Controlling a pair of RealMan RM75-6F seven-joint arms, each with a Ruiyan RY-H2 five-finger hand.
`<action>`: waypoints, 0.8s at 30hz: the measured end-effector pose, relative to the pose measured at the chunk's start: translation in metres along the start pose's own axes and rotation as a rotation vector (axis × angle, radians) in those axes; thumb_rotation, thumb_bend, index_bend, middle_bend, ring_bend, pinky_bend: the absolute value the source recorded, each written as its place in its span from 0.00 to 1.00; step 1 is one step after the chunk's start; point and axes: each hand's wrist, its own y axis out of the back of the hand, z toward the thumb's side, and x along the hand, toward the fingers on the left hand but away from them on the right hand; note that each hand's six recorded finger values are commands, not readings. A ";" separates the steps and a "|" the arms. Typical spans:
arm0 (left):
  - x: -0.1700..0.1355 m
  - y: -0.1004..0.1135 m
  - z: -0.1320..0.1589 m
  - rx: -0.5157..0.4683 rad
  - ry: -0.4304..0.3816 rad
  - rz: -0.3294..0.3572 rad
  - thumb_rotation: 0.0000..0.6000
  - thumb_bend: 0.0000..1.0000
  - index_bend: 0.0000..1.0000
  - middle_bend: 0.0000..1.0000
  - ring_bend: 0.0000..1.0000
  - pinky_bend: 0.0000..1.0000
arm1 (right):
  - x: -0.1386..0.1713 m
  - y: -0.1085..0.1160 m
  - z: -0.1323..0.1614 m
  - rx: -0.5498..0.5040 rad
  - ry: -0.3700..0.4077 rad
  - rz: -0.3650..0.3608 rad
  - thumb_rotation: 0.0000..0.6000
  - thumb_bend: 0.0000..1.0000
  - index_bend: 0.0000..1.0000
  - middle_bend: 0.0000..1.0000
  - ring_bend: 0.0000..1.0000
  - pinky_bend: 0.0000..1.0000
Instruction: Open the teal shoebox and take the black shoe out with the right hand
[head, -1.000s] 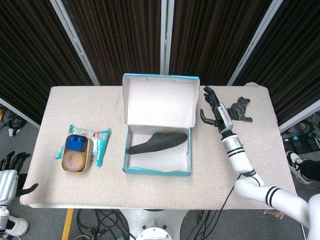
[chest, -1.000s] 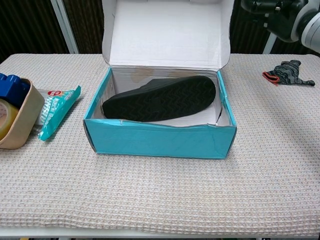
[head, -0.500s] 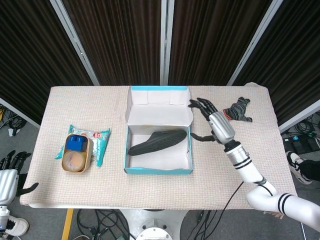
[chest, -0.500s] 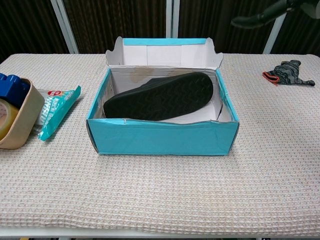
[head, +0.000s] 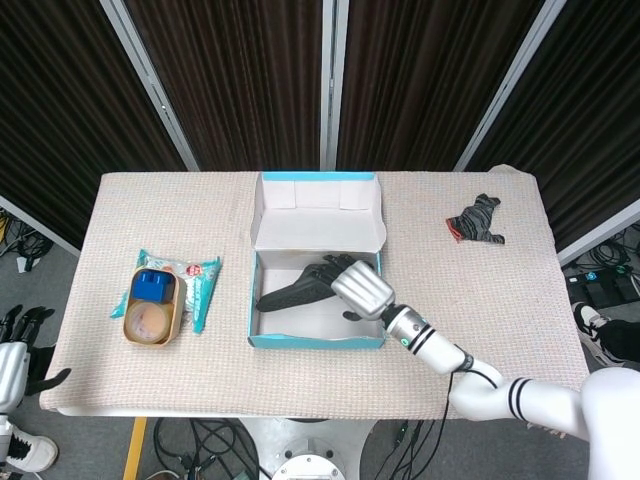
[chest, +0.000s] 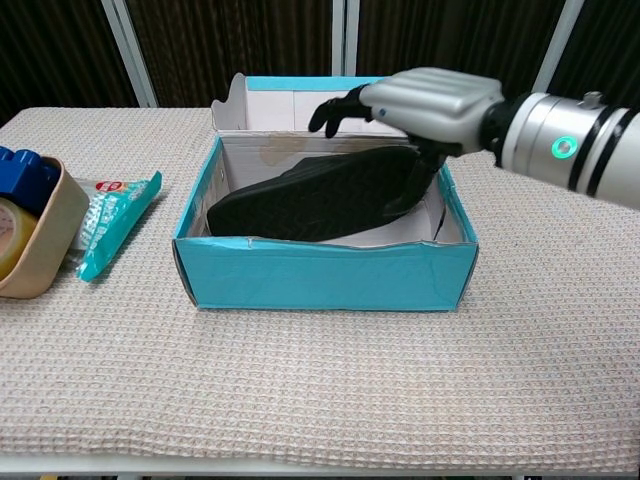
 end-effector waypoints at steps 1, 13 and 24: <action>0.000 0.000 -0.001 -0.002 0.002 0.002 1.00 0.08 0.17 0.14 0.04 0.14 | -0.003 -0.003 0.004 0.013 0.004 0.005 1.00 0.01 0.15 0.20 0.11 0.20; -0.002 -0.003 -0.008 -0.009 0.012 -0.003 1.00 0.08 0.17 0.14 0.04 0.14 | -0.044 -0.022 0.026 0.095 -0.024 0.021 1.00 0.02 0.15 0.20 0.11 0.19; -0.002 -0.005 -0.009 -0.016 0.015 -0.013 1.00 0.08 0.17 0.14 0.04 0.14 | -0.064 -0.044 0.040 0.165 -0.024 0.085 1.00 0.21 0.55 0.45 0.38 0.58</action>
